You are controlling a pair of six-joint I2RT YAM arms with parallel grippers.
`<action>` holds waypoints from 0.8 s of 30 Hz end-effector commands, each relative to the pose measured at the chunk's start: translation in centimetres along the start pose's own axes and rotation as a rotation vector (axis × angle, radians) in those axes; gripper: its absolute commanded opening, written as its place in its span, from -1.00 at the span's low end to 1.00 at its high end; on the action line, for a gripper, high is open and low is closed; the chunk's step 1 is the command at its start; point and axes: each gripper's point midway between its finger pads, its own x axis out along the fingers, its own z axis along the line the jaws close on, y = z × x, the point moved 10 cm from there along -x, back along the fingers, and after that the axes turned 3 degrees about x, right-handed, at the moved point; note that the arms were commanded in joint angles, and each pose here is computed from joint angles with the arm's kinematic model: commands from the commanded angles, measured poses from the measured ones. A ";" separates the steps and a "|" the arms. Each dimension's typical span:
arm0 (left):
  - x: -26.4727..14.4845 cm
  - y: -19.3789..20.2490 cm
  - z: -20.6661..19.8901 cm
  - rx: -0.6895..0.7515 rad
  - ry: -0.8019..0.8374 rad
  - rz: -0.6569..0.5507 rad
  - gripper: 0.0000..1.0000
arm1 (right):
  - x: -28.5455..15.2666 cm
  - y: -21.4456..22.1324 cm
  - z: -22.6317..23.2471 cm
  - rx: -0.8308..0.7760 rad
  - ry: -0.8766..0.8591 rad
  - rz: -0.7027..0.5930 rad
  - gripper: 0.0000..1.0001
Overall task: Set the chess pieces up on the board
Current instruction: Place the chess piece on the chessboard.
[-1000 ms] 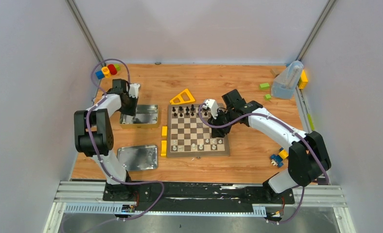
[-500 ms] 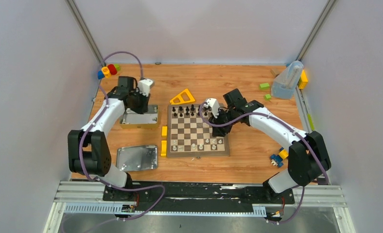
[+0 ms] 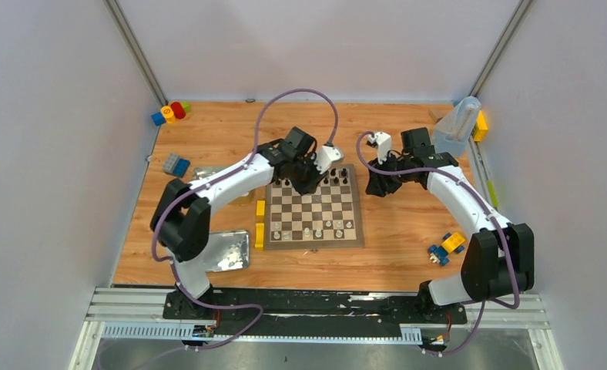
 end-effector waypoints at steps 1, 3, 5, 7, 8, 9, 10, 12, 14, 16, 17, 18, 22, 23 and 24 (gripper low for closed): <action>3.4 -0.6 -0.8 -0.066 0.047 0.048 -0.51 | -1.5 -1.0 0.1 -0.004 0.016 -0.084 -0.34; 4.6 -0.7 -1.1 -0.095 0.062 0.060 -0.51 | -1.7 -0.7 0.0 0.004 0.025 -0.085 -0.34; 5.4 -0.6 -1.4 -0.129 0.070 0.068 -0.50 | -1.9 -0.4 -0.1 0.011 0.029 -0.087 -0.34; 6.0 -0.3 -1.7 -0.156 0.079 0.082 -0.49 | -1.9 -0.2 -0.1 0.016 0.029 -0.084 -0.34; 6.3 -0.1 -1.9 -0.168 0.083 0.091 -0.48 | -1.9 -0.2 -0.1 0.018 0.029 -0.084 -0.34; 6.5 0.1 -2.0 -0.177 0.084 0.097 -0.47 | -1.8 -0.2 -0.1 0.019 0.025 -0.084 -0.33; 6.7 0.3 -2.1 -0.178 0.086 0.105 -0.44 | -1.8 -0.2 -0.2 0.022 0.022 -0.083 -0.33; 6.9 0.6 -2.3 -0.185 0.091 0.112 -0.37 | -1.6 -0.3 -0.2 0.024 0.013 -0.081 -0.33; 6.8 0.6 -2.4 -0.185 0.093 0.110 -0.29 | -1.5 -0.3 -0.2 0.026 -0.002 -0.081 -0.33; 6.4 0.4 -2.4 -0.178 0.089 0.097 -0.19 | -1.3 -0.4 -0.2 0.027 -0.016 -0.082 -0.33; 6.3 0.5 -2.4 -0.172 0.087 0.093 -0.13 | -1.3 -0.4 -0.2 0.027 -0.028 -0.083 -0.32; 5.8 0.2 -2.4 -0.164 0.082 0.078 -0.10 | -1.2 -0.5 -0.2 0.025 -0.038 -0.083 -0.32; 4.3 -0.3 -2.2 -0.125 0.051 0.045 0.17 | -0.8 -0.9 -0.2 0.011 -0.082 -0.089 -0.32; 3.7 -0.4 -2.2 -0.110 0.036 0.035 0.22 | -0.7 -1.0 -0.2 0.007 -0.096 -0.090 -0.32; 3.3 -0.3 -2.1 -0.104 0.028 0.033 0.24 | -0.6 -1.1 -0.1 0.000 -0.111 -0.091 -0.32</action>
